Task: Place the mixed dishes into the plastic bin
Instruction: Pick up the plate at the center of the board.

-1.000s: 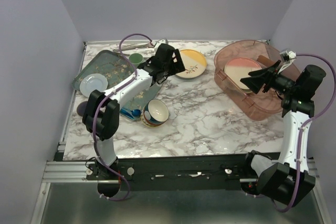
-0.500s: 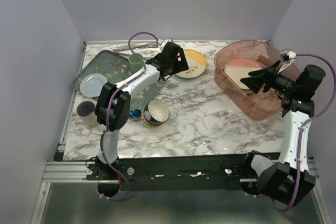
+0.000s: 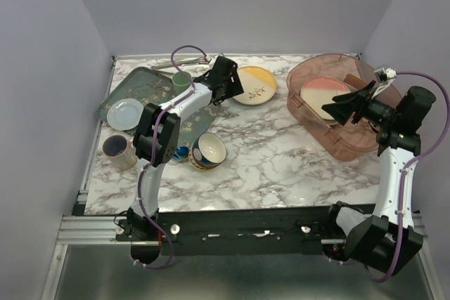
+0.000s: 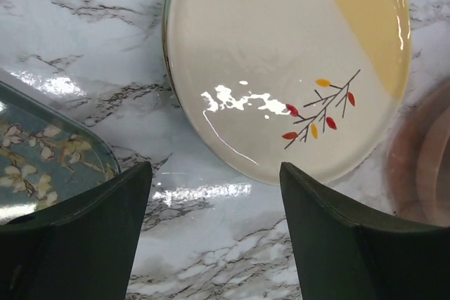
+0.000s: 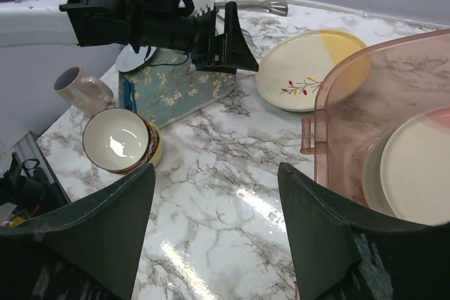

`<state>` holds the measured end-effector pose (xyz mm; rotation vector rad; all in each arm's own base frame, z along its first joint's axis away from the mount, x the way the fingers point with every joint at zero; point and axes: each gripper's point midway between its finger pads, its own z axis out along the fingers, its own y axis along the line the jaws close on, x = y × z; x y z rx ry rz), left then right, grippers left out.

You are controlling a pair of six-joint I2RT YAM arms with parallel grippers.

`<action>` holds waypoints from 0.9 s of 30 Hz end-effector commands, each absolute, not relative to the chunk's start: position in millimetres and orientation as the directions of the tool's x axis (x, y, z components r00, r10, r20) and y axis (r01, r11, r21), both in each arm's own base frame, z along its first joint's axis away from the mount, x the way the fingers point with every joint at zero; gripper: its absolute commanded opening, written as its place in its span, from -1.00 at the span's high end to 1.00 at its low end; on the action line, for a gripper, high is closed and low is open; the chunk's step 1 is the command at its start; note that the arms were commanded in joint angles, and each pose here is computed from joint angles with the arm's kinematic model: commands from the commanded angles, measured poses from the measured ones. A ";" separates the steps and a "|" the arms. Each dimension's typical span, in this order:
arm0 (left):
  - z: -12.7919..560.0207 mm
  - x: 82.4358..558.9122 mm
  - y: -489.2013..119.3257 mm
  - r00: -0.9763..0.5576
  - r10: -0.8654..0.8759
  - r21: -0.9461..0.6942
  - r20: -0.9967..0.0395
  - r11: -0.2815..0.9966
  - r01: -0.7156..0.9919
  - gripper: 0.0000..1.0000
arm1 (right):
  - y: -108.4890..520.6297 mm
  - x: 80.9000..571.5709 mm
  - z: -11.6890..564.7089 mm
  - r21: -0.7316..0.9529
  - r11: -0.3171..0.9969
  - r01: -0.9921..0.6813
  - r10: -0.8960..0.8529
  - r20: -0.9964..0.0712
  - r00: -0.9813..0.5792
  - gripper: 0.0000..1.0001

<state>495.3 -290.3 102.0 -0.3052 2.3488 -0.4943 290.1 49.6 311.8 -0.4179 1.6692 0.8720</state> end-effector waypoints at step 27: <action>77.6 531.2 -291.3 -0.745 -0.412 -0.537 -0.525 0.839 -0.086 0.09 | 52.5 288.6 305.1 0.349 0.634 -0.690 0.174 -0.934 -0.312 -0.56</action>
